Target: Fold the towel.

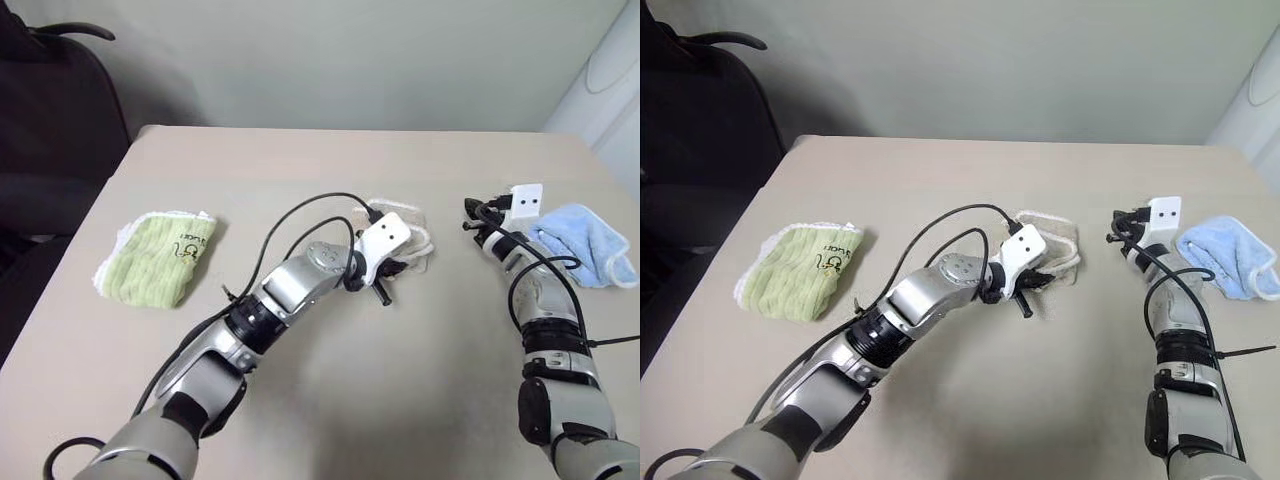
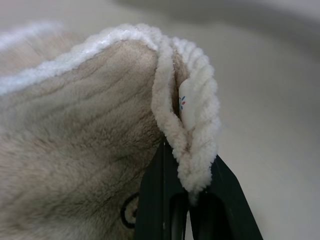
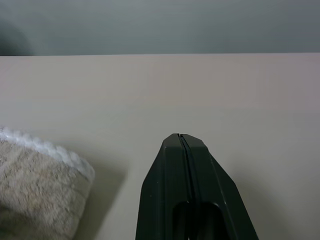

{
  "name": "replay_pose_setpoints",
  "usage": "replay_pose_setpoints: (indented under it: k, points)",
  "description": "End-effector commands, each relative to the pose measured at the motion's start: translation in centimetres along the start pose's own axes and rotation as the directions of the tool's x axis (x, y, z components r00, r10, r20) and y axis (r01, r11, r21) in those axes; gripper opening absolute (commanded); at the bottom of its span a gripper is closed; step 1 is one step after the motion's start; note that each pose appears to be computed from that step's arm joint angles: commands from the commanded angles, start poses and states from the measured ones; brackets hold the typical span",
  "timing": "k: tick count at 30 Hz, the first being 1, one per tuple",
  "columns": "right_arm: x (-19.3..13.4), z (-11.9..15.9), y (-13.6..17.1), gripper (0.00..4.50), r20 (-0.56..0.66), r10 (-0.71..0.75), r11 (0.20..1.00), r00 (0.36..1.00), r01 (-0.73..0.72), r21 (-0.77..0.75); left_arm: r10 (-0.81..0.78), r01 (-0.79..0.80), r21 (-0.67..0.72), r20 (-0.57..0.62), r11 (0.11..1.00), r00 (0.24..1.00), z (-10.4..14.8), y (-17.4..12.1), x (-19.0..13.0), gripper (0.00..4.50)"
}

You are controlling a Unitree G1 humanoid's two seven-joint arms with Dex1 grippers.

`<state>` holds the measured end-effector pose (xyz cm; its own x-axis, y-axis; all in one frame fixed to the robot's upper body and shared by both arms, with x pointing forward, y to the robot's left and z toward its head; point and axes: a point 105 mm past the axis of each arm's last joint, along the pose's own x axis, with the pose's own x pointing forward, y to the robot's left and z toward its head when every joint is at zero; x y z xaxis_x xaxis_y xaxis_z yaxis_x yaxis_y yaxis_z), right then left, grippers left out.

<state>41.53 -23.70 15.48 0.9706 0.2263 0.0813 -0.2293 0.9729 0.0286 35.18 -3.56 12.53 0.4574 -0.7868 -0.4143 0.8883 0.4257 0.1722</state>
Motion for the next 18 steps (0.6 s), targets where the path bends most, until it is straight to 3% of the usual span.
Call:
replay_pose_setpoints:
  k: [1,7,10,13,14,18]
  points:
    - [-0.5,2.0,-0.7,0.0,0.065,-0.028,1.0,0.997,0.029,-0.012,-0.012,0.019,-0.053,0.13,0.998,0.991,2.7,0.5,-0.4,1.0]
    - [-0.3,2.2,0.3,0.0,0.049,0.023,0.999,0.999,-0.021,-0.04,-0.028,0.1,-0.204,0.329,0.974,0.944,5.7,0.5,-2.1,3.17]
    - [-0.3,2.5,1.4,0.0,0.043,0.09,0.994,0.995,-0.088,-0.059,0.044,0.04,-0.204,0.394,0.978,0.918,6.3,1.6,-4.0,4.21]
    - [-0.5,3.0,2.7,0.0,0.043,0.177,0.982,0.983,-0.174,-0.079,0.178,-0.1,-0.22,0.374,0.97,0.91,4.8,4.0,-5.2,4.21]
    - [-0.5,3.2,3.2,0.0,0.043,0.209,0.975,0.977,-0.206,-0.078,0.229,-0.174,-0.185,0.344,0.967,0.91,3.8,4.9,-5.5,4.03]
    - [-1.6,3.2,6.2,0.0,0.006,0.399,0.916,0.917,-0.398,-0.046,0.28,-0.255,-0.119,0.307,0.96,0.91,1.6,6.0,-5.4,2.73]
